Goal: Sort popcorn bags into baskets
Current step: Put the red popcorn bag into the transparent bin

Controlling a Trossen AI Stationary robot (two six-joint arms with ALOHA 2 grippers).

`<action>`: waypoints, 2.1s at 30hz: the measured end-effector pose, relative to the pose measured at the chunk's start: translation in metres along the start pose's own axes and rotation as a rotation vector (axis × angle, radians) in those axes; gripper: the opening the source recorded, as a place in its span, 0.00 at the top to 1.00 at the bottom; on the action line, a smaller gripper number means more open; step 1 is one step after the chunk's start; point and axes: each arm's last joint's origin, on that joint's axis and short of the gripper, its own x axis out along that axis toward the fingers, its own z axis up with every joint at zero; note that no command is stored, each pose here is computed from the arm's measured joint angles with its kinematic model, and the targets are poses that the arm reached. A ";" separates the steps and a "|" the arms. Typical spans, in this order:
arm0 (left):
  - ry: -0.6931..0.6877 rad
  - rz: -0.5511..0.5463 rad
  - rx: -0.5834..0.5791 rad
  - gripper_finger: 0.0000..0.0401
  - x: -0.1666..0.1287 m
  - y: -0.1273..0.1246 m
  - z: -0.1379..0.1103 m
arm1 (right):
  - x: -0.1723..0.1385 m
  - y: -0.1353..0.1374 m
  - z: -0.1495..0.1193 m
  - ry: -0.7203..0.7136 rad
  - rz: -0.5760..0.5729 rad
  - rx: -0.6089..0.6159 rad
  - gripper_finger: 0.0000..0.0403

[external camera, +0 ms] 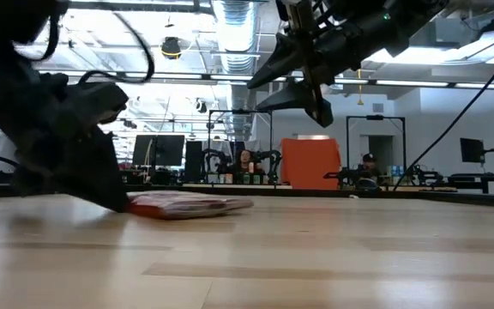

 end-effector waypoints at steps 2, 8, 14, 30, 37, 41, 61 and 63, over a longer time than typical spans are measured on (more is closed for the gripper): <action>-0.002 0.022 -0.006 1.00 0.005 0.003 -0.005 | 0.000 -0.001 -0.001 0.008 -0.007 0.000 0.53; 0.021 0.036 -0.031 1.00 0.009 0.005 -0.014 | 0.013 -0.007 -0.018 0.089 -0.051 -0.025 0.49; 0.039 -0.043 -0.065 1.00 0.002 -0.003 -0.010 | 0.039 -0.023 -0.038 0.146 -0.078 0.100 0.40; -0.151 -0.024 0.010 1.00 -0.003 -0.009 0.010 | 0.041 -0.020 -0.028 0.066 -0.015 0.124 0.43; -0.070 -0.055 -0.006 1.00 0.012 -0.008 -0.009 | 0.041 -0.020 -0.028 0.074 -0.008 0.118 0.43; -0.061 -0.031 0.000 1.00 0.016 -0.005 -0.014 | 0.043 -0.020 -0.030 0.082 -0.005 0.083 0.42; -0.021 0.001 -0.001 1.00 0.019 0.000 -0.014 | 0.081 -0.062 -0.050 0.194 -0.075 0.080 0.42; -0.020 0.001 -0.001 1.00 0.019 0.000 -0.014 | 0.088 -0.059 -0.050 0.205 -0.050 0.066 0.42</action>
